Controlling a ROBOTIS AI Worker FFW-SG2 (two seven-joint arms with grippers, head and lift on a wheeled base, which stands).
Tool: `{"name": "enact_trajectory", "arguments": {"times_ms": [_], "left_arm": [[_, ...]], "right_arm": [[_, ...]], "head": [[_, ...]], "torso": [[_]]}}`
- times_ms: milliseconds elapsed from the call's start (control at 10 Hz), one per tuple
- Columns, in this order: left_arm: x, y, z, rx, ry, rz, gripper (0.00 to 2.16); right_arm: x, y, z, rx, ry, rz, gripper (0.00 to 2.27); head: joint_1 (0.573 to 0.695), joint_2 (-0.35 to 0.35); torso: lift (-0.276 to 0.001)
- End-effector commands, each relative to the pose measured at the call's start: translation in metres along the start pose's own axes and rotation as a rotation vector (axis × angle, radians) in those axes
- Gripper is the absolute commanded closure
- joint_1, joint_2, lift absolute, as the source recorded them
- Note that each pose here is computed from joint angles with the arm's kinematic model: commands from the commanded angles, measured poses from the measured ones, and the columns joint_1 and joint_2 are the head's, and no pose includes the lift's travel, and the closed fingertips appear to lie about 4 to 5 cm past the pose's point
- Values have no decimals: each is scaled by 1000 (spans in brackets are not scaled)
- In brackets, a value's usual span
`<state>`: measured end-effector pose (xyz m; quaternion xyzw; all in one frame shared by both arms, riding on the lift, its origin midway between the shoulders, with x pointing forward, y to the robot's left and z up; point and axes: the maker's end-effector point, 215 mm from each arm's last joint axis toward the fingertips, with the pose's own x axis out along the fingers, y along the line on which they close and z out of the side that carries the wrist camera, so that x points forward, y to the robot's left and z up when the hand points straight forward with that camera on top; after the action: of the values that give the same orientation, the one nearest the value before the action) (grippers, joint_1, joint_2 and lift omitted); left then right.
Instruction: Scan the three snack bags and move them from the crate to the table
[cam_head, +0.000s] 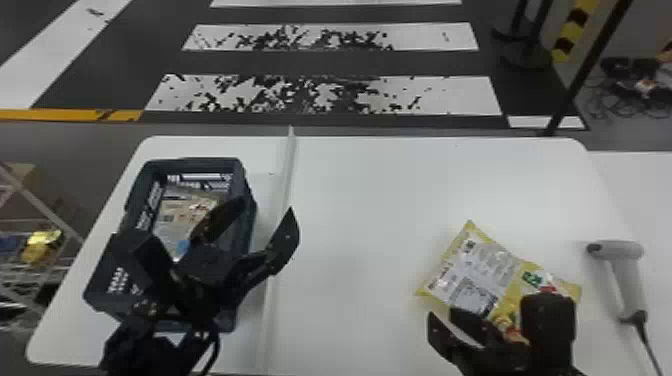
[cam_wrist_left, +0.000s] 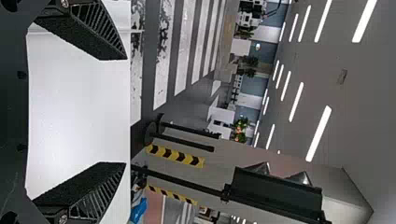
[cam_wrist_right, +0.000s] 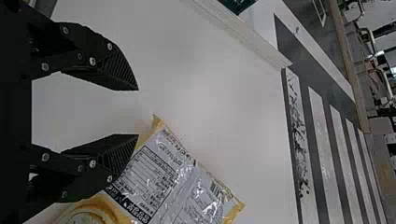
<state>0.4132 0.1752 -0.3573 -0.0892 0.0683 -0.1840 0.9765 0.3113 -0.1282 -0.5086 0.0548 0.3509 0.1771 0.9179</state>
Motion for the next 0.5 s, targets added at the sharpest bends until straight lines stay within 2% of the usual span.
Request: {"name": "enact_trajectory", "arguments": {"times_ms": [0,400], "left_arm": [[2,-6,-2,6,4,-10,63],[5,-10,0,18,4,-15,63]], "right_arm": [[19,-8,-1,-77,-7,-27,2240],[54,-6,-11,-104,23,-29,2240]], "head": [[695,77],[695,61]], "torso": [[-62],[-62]]}}
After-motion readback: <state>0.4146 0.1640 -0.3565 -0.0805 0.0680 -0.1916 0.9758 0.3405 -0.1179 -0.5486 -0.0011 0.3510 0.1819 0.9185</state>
